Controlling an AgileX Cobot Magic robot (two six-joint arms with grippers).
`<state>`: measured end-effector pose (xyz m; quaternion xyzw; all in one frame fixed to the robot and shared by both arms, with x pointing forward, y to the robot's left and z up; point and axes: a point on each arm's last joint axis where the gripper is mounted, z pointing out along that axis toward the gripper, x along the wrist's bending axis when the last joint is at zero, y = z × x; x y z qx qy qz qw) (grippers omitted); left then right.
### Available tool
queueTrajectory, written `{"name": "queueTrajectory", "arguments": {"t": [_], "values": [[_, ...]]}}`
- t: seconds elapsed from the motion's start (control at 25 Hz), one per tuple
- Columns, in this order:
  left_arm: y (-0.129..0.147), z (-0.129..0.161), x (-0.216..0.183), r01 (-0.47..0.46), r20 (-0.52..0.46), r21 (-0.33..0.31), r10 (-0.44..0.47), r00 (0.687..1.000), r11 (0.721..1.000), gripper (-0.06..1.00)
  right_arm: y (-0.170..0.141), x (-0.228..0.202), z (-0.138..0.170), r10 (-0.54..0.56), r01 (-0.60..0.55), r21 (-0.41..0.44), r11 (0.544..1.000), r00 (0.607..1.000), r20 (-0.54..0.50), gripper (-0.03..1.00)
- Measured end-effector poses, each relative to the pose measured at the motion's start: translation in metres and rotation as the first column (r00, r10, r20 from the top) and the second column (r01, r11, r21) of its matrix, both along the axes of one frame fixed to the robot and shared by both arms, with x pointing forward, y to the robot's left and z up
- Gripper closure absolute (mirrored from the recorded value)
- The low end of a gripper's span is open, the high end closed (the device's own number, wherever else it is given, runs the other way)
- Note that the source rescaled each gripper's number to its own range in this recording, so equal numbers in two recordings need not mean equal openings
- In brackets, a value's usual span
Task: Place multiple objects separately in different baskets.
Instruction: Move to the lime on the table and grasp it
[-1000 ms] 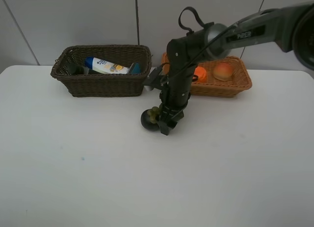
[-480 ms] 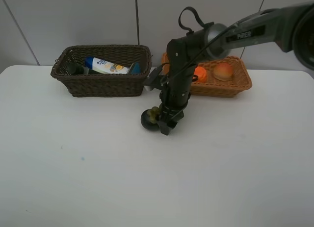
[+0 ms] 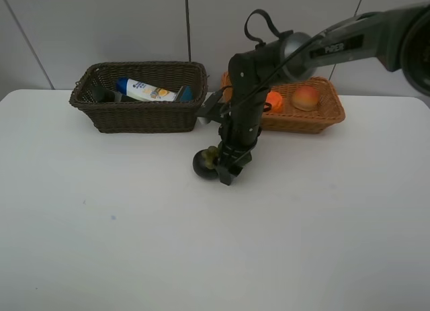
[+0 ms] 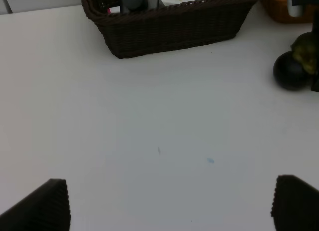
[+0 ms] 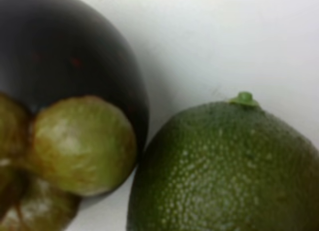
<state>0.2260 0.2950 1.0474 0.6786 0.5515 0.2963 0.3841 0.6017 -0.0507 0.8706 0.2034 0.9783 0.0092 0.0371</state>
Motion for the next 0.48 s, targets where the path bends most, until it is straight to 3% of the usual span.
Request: {"name": "queueTrajectory", "arguments": {"t": [0.48], "values": [[0.0000, 0.0000, 0.0000, 0.000, 0.000, 0.000, 0.000, 1.000, 1.000, -0.05, 0.0038, 0.0036, 0.0005, -0.016, 0.014, 0.043, 0.999, 0.999, 0.039, -0.03]]}}
